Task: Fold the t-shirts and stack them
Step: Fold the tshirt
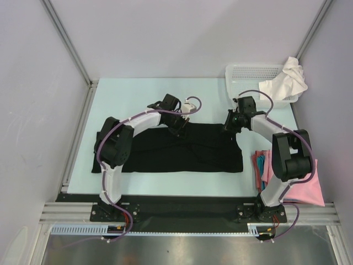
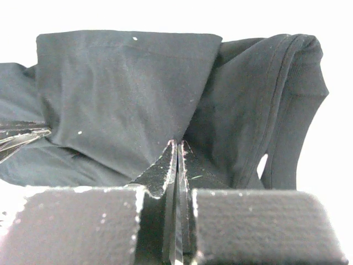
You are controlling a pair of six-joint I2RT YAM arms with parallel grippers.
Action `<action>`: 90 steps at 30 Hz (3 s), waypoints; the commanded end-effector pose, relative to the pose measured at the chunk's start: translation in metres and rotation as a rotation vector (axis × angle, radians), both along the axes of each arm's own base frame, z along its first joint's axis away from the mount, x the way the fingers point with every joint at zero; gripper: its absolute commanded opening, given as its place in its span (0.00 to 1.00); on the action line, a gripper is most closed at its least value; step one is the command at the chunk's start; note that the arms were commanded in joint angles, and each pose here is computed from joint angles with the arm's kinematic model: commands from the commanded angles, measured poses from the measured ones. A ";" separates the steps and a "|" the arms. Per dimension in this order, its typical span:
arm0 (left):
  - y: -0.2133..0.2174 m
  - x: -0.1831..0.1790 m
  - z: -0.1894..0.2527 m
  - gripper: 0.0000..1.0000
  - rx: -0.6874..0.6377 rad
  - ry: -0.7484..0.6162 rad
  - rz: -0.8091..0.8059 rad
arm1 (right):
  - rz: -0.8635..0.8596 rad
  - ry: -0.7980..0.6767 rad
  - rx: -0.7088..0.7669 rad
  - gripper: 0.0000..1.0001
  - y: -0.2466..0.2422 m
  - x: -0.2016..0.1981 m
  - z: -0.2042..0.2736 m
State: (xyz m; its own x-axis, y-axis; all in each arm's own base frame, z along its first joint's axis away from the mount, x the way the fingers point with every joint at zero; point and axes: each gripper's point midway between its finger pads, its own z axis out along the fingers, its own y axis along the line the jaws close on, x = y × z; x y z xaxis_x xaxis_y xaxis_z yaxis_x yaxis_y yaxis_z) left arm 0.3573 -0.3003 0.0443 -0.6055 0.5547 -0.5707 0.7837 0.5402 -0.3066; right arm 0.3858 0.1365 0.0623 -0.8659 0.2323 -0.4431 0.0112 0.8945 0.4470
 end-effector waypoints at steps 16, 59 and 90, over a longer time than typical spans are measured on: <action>0.005 -0.012 0.034 0.00 -0.086 -0.053 -0.066 | 0.121 0.044 0.022 0.00 0.005 -0.038 0.023; 0.386 0.017 0.026 0.83 0.361 -0.156 0.777 | -0.113 -0.097 -0.343 0.49 -0.062 0.049 -0.005; 0.448 -0.016 -0.016 0.00 0.462 -0.124 0.845 | -0.024 -0.209 -0.271 0.22 -0.022 0.093 0.004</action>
